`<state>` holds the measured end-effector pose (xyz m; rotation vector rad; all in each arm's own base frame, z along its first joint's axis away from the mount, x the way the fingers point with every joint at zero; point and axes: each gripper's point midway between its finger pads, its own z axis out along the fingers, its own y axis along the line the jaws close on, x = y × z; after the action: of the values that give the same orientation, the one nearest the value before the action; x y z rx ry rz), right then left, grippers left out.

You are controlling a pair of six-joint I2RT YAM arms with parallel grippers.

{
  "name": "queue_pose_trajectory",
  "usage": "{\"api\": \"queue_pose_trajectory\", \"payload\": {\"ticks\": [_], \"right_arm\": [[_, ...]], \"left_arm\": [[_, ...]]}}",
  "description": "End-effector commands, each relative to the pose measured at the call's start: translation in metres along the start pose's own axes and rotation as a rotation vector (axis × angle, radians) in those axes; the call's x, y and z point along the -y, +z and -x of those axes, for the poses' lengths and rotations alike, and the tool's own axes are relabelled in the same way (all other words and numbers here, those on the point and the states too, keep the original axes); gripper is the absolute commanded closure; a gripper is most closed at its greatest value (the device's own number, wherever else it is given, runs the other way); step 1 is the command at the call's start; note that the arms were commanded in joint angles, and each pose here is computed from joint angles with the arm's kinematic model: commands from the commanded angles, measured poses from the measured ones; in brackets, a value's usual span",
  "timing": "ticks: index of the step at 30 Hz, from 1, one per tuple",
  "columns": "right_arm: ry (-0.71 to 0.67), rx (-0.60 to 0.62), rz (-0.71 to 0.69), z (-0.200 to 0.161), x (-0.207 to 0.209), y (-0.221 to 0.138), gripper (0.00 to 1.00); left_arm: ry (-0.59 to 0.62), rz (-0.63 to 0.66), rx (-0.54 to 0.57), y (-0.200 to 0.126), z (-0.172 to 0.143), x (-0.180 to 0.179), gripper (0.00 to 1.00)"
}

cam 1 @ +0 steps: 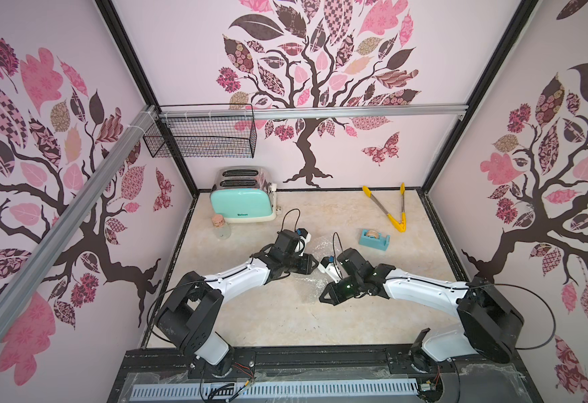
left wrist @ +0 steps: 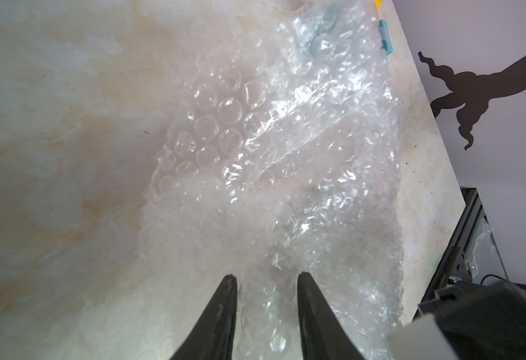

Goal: Wrap mugs in bubble wrap
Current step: Stick the tape on the bubble wrap.

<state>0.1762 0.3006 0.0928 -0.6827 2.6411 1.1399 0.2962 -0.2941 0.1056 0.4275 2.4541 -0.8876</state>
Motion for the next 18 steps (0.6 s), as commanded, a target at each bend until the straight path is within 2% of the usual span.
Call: {"api": "queue_pose_trajectory", "payload": {"ticks": [1,4,11,18], "right_arm": [[-0.075,0.119,0.101,0.028,-0.042,-0.029,0.9],[-0.095,0.166,0.159,0.037,-0.057,-0.037,0.9],[-0.067,0.197,0.082,0.053,-0.036,-0.018,0.89],[-0.005,0.113,0.03,0.025,0.0,0.013,0.91]], "left_arm": [[0.023,-0.025,0.018,-0.002,0.005,0.008,0.64],[0.025,-0.025,0.019,-0.003,0.005,0.008,0.64],[0.025,-0.023,0.019,-0.003,0.005,0.008,0.64],[0.026,-0.022,0.022,-0.004,0.006,0.008,0.64]]}}
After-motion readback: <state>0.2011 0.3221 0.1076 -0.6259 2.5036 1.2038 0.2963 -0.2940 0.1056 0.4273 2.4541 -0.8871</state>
